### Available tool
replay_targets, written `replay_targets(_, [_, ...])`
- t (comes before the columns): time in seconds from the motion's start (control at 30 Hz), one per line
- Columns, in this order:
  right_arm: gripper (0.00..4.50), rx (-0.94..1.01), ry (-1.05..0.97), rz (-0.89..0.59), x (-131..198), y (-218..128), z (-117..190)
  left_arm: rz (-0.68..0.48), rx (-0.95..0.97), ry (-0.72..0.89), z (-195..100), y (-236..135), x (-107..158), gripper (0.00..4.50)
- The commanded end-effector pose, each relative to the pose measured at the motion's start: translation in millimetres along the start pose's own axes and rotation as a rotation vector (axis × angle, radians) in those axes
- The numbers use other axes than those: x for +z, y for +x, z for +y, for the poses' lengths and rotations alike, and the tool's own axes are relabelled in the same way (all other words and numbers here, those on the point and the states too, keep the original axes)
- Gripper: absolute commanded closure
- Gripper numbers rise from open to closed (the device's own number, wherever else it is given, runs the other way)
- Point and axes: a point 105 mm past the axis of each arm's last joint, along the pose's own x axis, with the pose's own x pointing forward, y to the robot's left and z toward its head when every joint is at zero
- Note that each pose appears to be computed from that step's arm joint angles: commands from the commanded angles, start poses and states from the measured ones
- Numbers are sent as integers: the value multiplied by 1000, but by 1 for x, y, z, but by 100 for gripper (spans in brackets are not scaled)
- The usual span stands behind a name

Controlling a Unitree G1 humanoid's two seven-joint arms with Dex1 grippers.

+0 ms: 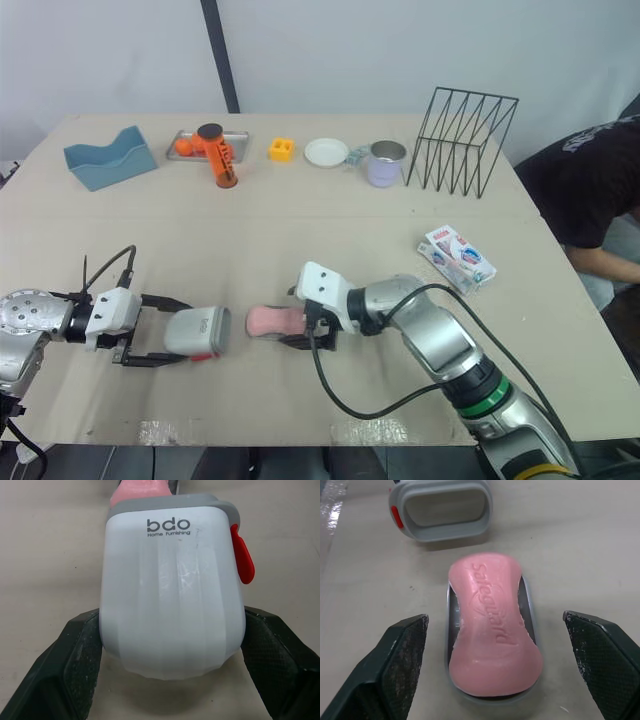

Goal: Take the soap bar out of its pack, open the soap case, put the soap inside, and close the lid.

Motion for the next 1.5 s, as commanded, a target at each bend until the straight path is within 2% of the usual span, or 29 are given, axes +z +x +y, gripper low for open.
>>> replay_targets(0.03, [0,6,-18,6,4,4,1,4,-2,25,1,-1,5,102])
replay_targets(0.9, [0,-9,32,99,-21,19,6,13,1,19,0,-1,4,102])
replay_targets(0.93, [43,-9,32,100,-21,20,6,14,1,19,0,-1,3,102])
replay_targets(0.97, [57,-9,32,101,-22,20,7,15,1,20,0,-1,3,102])
replay_targets(1.03, [124,-10,32,104,-23,20,7,17,3,21,1,-1,3,102])
replay_targets(1.07, [171,-9,32,107,-24,19,7,18,3,21,1,-1,3,102])
replay_targets(1.37, [171,2,25,105,-24,18,9,23,1,22,0,-1,3,102])
replay_targets(1.5, [171,19,-18,74,-14,11,5,24,1,21,2,-1,3,102])
